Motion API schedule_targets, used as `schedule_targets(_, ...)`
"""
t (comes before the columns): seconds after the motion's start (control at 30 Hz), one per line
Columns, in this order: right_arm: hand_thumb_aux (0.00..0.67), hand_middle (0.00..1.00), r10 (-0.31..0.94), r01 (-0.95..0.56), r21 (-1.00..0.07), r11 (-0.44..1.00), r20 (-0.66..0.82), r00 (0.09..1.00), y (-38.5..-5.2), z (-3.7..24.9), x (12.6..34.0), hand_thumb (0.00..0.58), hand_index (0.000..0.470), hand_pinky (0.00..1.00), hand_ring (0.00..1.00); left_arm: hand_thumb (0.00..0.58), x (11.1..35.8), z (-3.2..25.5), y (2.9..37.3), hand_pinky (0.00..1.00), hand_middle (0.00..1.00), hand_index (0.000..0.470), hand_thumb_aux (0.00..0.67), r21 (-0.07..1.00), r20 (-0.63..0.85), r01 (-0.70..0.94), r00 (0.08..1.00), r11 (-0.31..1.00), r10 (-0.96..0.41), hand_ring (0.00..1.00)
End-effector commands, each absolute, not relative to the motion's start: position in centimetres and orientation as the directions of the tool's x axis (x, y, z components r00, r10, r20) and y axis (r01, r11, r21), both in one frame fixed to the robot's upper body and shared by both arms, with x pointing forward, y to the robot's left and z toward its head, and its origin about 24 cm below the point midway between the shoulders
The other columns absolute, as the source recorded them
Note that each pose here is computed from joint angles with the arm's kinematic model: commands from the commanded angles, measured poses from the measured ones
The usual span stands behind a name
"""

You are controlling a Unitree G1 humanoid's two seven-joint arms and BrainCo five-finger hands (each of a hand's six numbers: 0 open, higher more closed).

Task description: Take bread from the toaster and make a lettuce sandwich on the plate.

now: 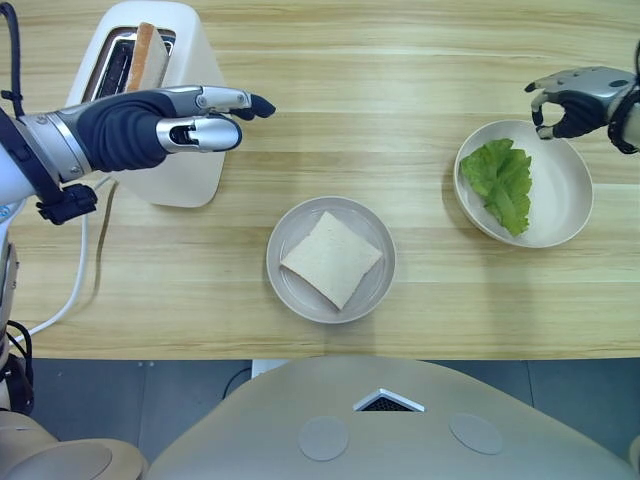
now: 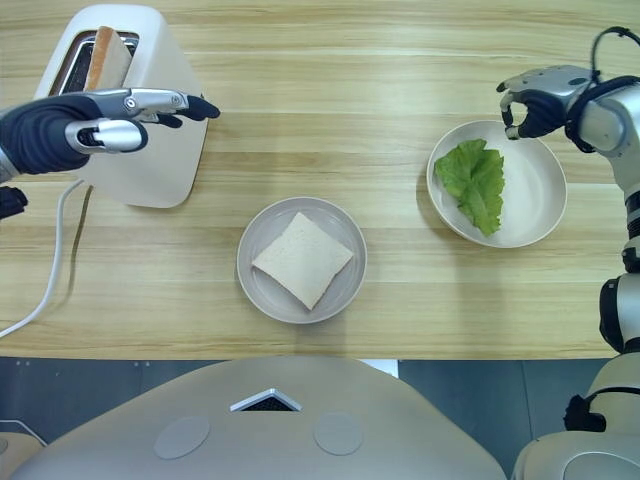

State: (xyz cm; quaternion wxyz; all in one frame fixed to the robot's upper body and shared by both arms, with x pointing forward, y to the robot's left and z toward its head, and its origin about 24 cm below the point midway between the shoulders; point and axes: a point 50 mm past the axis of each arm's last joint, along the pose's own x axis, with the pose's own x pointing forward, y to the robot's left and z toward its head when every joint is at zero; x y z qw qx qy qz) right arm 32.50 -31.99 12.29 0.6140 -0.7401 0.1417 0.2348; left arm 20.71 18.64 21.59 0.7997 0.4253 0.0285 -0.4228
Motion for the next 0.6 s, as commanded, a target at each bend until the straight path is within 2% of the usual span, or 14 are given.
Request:
schedule_targets(0.03,0.315,0.00,0.073,-0.512,-0.854,-0.095,-0.519,0.852,-32.7,9.7,31.5,0.417,0.221,0.00,0.00,0.000,21.2,21.4,17.6,0.00,0.00,0.000,0.000,0.658,-0.387,0.708,0.610,0.256,-0.692,0.00)
schedule_targets(0.07,0.063,0.00,0.075,-0.503,-0.859,-0.099,-0.510,0.857,-32.5,9.6,31.6,0.104,0.044,0.00,0.00,0.000,21.4,21.6,17.5,0.00,0.00,0.000,0.000,0.665,-0.380,0.702,0.612,0.254,-0.694,0.00)
schedule_targets(0.1,0.000,0.00,0.075,-0.493,-0.865,-0.095,-0.500,0.863,-32.4,9.3,31.7,0.000,0.000,0.00,0.00,0.000,21.5,21.7,17.5,0.00,0.00,0.000,0.000,0.670,-0.372,0.697,0.613,0.254,-0.697,0.00)
schedule_targets(0.2,0.000,0.00,0.088,-0.466,-0.883,-0.052,-0.469,0.879,-32.2,8.4,31.5,0.000,0.000,0.00,0.00,0.000,21.7,21.6,17.5,0.00,0.00,0.000,0.000,0.675,-0.363,0.692,0.615,0.258,-0.700,0.00)
schedule_targets(0.27,0.000,0.00,0.100,-0.488,-0.873,-0.006,-0.486,0.868,-32.3,7.0,30.6,0.000,0.000,0.00,0.00,0.000,21.8,21.4,17.6,0.00,0.00,0.000,0.000,0.672,-0.365,0.693,0.617,0.261,-0.698,0.00)
schedule_targets(0.37,0.000,0.00,0.123,-0.475,-0.876,-0.090,-0.483,0.867,-32.3,5.6,29.3,0.000,0.000,0.00,0.00,0.000,21.9,21.3,17.7,0.00,0.00,0.000,0.000,0.671,-0.365,0.693,0.619,0.264,-0.695,0.00)
schedule_targets(0.5,0.000,0.00,0.156,-0.443,-0.880,-0.170,-0.468,0.870,-32.2,6.2,29.1,0.000,0.000,0.00,0.00,0.000,22.0,21.5,17.9,0.00,0.00,0.000,0.000,0.669,-0.370,0.695,0.618,0.263,-0.694,0.00)
schedule_targets(0.6,0.000,0.00,0.198,-0.408,-0.877,-0.256,-0.460,0.865,-32.1,7.8,29.2,0.000,0.000,0.00,0.00,0.000,22.1,21.7,18.0,0.00,0.00,0.000,0.000,0.672,-0.377,0.696,0.617,0.255,-0.691,0.00)
